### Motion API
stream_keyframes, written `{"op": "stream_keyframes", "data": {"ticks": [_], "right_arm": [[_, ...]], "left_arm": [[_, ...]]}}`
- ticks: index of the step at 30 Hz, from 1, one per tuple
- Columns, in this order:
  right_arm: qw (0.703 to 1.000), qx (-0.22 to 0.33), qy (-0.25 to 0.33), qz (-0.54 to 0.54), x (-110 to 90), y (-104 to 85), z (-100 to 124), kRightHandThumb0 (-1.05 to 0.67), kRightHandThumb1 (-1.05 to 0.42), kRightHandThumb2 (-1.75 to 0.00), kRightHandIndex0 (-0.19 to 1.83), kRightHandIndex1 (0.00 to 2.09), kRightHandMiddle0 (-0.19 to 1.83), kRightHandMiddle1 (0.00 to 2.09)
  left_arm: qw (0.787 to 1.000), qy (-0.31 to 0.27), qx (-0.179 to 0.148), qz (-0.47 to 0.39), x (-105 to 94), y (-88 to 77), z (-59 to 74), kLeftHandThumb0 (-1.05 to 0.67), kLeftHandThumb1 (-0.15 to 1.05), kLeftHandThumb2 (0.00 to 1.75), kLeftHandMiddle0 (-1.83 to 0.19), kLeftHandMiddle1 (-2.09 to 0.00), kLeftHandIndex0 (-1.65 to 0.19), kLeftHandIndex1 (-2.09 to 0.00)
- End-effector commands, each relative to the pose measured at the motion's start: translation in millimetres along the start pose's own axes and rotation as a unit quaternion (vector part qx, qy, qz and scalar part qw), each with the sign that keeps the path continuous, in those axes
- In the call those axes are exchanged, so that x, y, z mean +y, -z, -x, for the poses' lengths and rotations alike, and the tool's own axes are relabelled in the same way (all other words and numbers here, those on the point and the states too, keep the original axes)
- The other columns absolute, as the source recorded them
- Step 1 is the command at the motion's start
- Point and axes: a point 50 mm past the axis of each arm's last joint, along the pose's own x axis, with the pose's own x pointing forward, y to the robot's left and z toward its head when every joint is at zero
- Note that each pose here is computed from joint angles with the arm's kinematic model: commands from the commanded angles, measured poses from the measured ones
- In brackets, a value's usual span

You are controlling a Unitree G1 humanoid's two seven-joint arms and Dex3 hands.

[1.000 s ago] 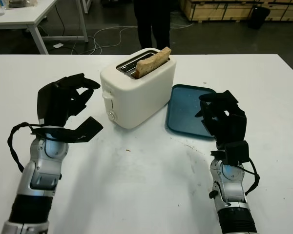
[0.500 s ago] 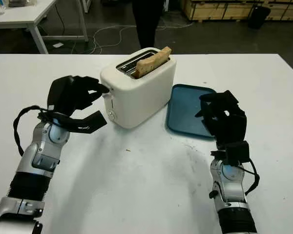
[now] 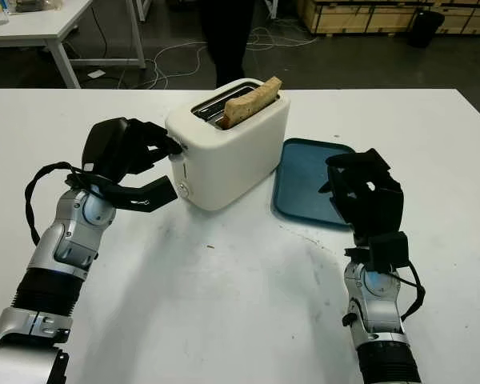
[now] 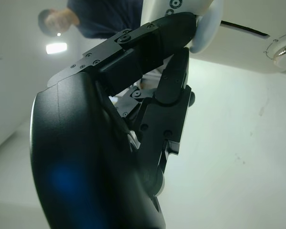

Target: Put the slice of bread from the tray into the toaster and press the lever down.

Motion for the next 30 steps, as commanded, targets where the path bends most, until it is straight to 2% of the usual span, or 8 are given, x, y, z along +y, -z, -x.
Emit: {"op": "stream_keyframes", "data": {"ticks": [1,17,22,24,26,27,29,30], "right_arm": [[1.000,-0.009,0.004,-0.006,-1,-1.6,0,-0.43,-0.92,-0.30,0.70,1.69,0.68,1.18],[1.000,-0.014,0.004,-0.005,-1,-2.8,1,-0.43,-0.92,-0.29,0.70,1.69,0.67,1.18],[1.000,-0.017,0.008,-0.005,-2,-3.1,1,-0.42,-0.92,-0.29,0.69,1.69,0.66,1.19],[1.000,-0.017,0.012,-0.003,-3,-3.3,2,-0.43,-0.92,-0.29,0.69,1.69,0.66,1.19],[1.000,-0.014,0.017,-0.003,-4,-3.4,3,-0.45,-0.92,-0.28,0.69,1.68,0.66,1.18],[1.000,-0.013,0.019,-0.005,-5,-3.5,3,-0.46,-0.92,-0.28,0.69,1.66,0.67,1.17],[1.000,-0.013,0.023,-0.007,-7,-3.5,4,-0.45,-0.92,-0.27,0.70,1.65,0.67,1.16],[1.000,-0.014,0.025,-0.006,-8,-3.4,4,-0.44,-0.92,-0.28,0.69,1.65,0.66,1.16]], "left_arm": [[1.000,0.012,-0.011,-0.011,-0.2,-4.9,-4.0,-0.11,0.88,0.01,-0.97,-1.22,-1.25,-0.18],[1.000,0.017,-0.012,-0.017,5.0,-9.9,-6.5,-0.08,0.86,0.00,-0.97,-1.30,-1.30,-0.24],[1.000,0.027,-0.009,-0.010,-8.3,-10.6,-5.2,-0.09,0.87,0.01,-0.96,-1.30,-1.30,-0.25],[0.999,0.045,0.000,0.000,-26.3,-10.1,-1.1,-0.08,0.88,0.01,-0.94,-1.34,-1.29,-0.27],[0.996,0.089,0.027,0.003,-58.5,-8.9,7.0,-0.08,0.88,0.01,-0.92,-1.38,-1.29,-0.30],[0.992,0.120,0.046,0.001,-75.2,-9.0,12.1,-0.08,0.89,0.01,-0.85,-1.49,-1.23,-0.45],[0.979,0.189,0.083,-0.003,-117.9,-9.3,29.2,-0.06,0.90,0.01,-0.74,-1.59,-0.97,-0.93],[0.970,0.223,0.099,-0.008,-140.2,-10.8,40.8,-0.06,0.91,0.00,-0.73,-1.60,-0.91,-1.04]]}}
